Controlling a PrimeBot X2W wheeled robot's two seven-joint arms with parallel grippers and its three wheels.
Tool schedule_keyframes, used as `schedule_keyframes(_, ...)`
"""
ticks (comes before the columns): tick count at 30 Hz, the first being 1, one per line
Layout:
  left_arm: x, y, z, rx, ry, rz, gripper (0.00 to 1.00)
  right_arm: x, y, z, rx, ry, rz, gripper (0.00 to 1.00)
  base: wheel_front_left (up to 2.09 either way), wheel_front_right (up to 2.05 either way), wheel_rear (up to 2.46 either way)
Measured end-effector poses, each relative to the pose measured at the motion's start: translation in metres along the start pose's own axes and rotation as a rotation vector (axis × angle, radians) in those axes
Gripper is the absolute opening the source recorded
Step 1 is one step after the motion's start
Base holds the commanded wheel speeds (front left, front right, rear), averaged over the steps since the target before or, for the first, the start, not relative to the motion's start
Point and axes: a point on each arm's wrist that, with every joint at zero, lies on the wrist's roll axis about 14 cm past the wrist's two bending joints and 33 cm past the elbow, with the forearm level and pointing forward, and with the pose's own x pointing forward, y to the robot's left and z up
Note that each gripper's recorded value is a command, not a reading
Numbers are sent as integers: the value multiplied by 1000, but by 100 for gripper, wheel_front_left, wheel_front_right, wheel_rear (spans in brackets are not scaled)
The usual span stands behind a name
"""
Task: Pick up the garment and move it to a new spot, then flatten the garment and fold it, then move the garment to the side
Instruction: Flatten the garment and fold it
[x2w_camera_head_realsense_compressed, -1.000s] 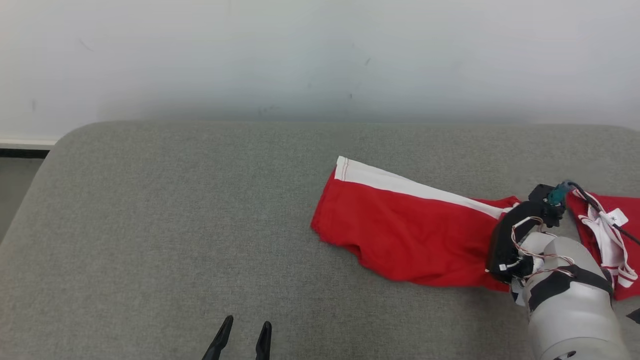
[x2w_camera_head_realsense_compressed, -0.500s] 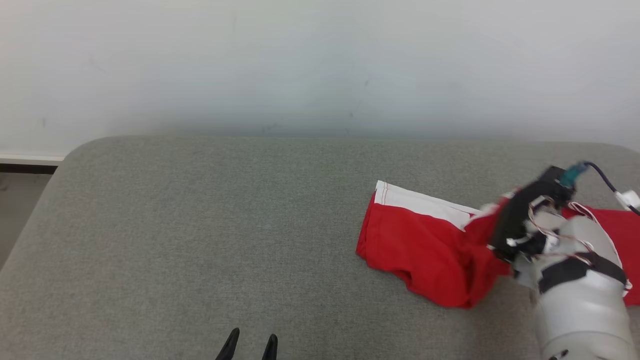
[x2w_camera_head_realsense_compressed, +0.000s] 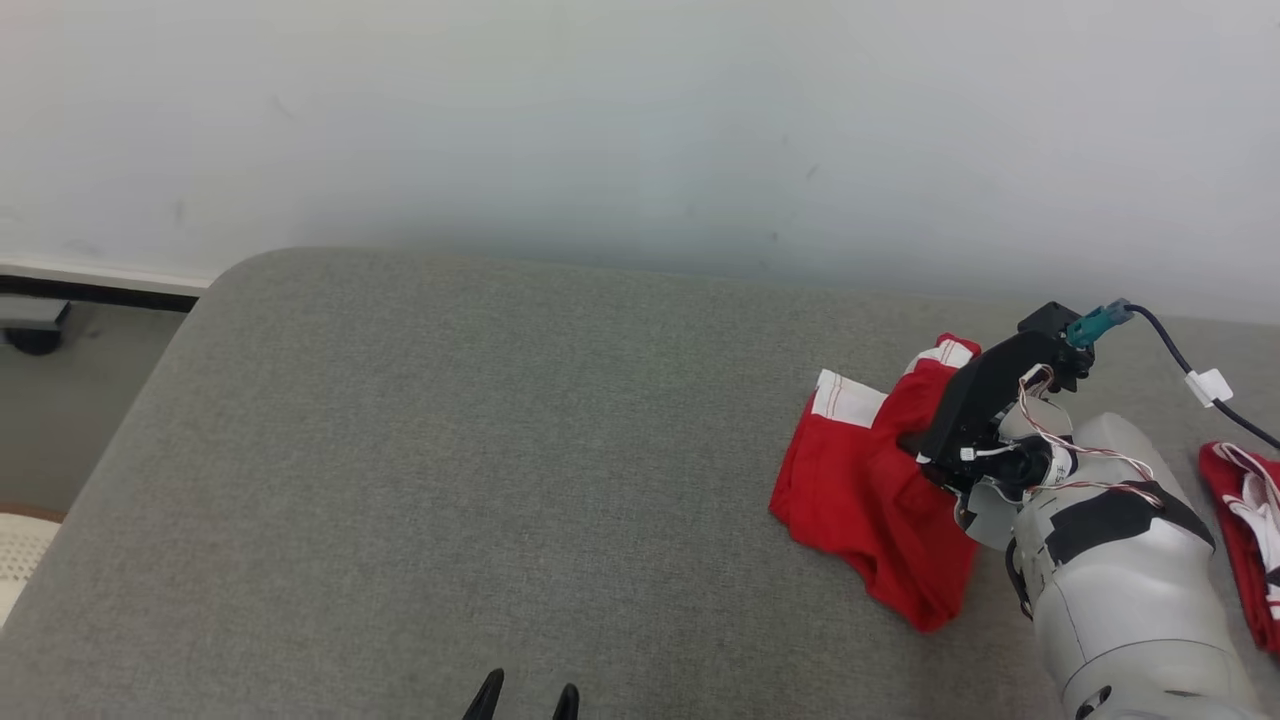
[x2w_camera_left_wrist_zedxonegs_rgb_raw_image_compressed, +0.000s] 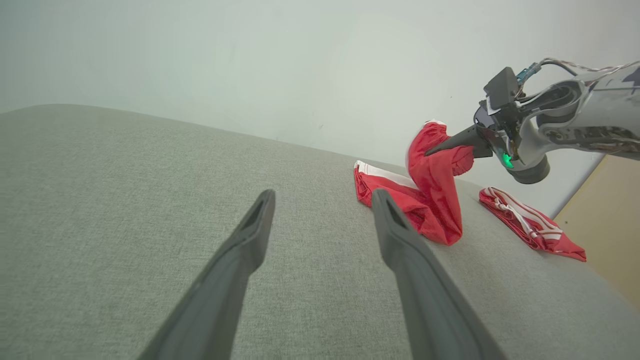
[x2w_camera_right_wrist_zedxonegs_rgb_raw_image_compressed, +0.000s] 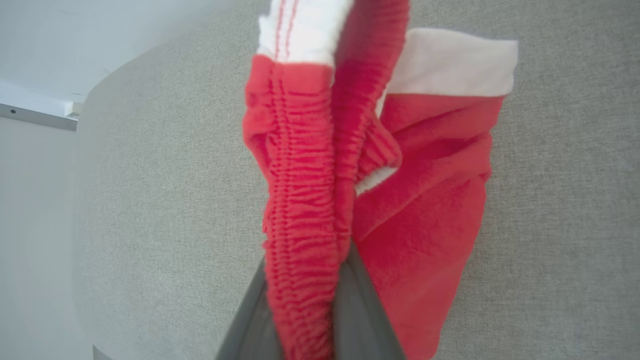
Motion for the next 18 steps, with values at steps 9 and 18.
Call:
schedule_keyframes(9,-8,7,-4,9,20,36,100,28,9,-4,2,1,-7,0,0,0,0)
schedule_keyframes(18,-8,16,-11,18,50,75,100,60,10,-12,8,4,-23,100,0,0,0)
